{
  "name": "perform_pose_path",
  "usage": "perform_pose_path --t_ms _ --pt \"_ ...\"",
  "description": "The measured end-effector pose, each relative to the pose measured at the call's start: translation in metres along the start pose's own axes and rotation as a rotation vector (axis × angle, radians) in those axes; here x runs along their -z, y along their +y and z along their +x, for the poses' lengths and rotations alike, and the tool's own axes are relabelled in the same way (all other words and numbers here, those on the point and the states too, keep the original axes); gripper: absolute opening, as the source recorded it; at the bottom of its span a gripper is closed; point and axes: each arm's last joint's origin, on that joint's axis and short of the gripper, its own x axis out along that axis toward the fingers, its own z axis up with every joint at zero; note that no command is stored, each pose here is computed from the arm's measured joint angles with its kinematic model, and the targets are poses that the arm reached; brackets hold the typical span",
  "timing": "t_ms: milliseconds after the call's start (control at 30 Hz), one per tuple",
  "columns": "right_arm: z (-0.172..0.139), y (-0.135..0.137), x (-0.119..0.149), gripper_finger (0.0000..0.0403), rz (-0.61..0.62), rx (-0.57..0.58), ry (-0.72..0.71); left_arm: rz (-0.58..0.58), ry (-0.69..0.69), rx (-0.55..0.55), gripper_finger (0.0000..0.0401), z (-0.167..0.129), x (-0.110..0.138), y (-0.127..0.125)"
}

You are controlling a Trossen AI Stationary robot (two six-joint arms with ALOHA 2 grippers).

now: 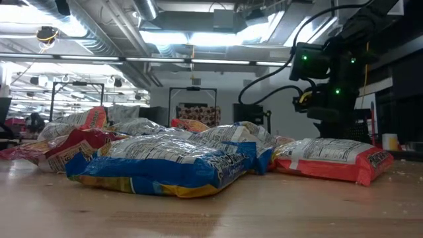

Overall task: Sort Maruchan noodles
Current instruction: Put the red noodle pack into the black bin

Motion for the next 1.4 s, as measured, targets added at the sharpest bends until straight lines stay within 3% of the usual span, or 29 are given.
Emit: perform_pose_path --t_ms 300,633,833,1100,1233,1400 --pt "-0.034 0.011 -0.022 0.0001 0.011 -0.038 0.072 -0.001 0.0 0.001 0.0176 0.0 0.0 0.0" --pt "-0.1 0.022 -0.062 0.0 0.034 -0.003 0.011 -0.001 0.0 0.002 0.0176 0.0 0.0 0.0" --pt "-0.139 0.025 -0.08 0.0 0.044 0.008 -0.073 0.0 0.0 0.002 0.0176 0.0 0.0 0.0" --pt "-0.185 0.03 -0.108 0.0 0.047 -0.033 -0.301 0.001 0.0 0.001 0.0176 0.0 0.0 0.0" --pt "-0.189 0.025 -0.133 0.0 0.055 -0.065 -0.412 0.002 0.0 -0.001 0.0176 0.0 0.0 0.0" --pt "-0.168 0.017 -0.173 0.0 0.042 -0.063 -0.467 0.001 -0.001 -0.001 0.0176 0.0 0.0 0.0"
